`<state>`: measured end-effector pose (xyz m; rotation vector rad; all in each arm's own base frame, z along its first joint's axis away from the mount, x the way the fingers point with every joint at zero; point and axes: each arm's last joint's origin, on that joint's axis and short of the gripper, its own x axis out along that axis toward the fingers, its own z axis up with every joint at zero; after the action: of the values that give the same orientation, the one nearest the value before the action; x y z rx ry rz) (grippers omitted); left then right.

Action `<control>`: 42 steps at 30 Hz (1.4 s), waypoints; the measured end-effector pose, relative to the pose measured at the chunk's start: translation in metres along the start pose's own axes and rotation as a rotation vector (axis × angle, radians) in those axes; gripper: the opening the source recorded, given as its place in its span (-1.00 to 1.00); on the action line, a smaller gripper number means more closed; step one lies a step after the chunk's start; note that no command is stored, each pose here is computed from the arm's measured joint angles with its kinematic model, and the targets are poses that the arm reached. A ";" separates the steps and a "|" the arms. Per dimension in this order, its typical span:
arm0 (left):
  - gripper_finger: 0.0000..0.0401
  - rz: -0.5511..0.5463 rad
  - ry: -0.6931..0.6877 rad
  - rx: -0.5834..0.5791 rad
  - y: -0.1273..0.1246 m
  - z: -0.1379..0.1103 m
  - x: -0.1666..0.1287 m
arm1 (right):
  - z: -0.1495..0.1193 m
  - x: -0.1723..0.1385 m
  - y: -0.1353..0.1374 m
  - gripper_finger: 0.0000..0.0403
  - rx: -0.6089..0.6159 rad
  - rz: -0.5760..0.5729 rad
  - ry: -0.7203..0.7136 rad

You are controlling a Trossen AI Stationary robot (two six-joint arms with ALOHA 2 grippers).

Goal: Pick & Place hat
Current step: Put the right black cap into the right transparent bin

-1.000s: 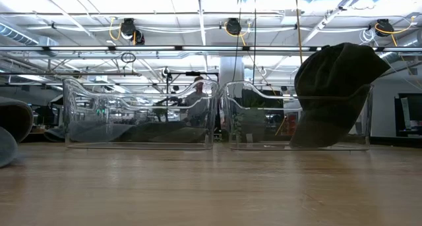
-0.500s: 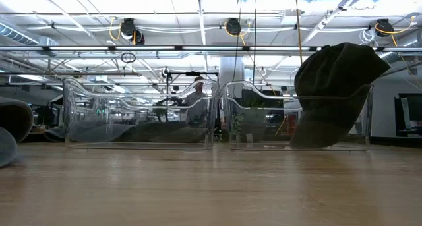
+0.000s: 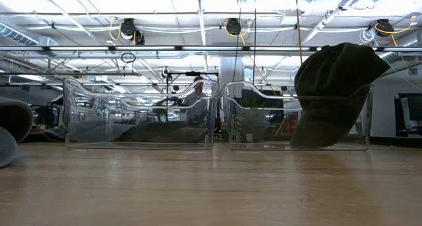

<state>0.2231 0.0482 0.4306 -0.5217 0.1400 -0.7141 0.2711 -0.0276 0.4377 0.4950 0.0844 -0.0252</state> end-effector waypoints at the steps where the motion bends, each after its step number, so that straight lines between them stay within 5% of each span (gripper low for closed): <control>1: -0.96 -0.004 0.023 -0.019 0.001 -0.003 0.001 | 0.000 -0.001 0.000 -0.20 0.001 -0.002 0.005; 13: -0.96 0.020 0.223 -0.058 0.007 -0.035 0.006 | -0.001 -0.013 0.000 -0.07 0.064 -0.028 0.047; 29: -0.96 0.338 0.437 0.081 0.012 -0.067 0.007 | 0.004 -0.017 0.004 0.01 0.075 0.035 0.016; 42: -0.96 0.531 0.707 0.167 -0.006 -0.040 0.017 | 0.005 -0.008 0.006 0.25 -0.032 0.090 -0.008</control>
<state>0.2203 0.0171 0.3995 -0.0392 0.8400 -0.3548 0.2636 -0.0253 0.4458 0.4663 0.0545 0.0622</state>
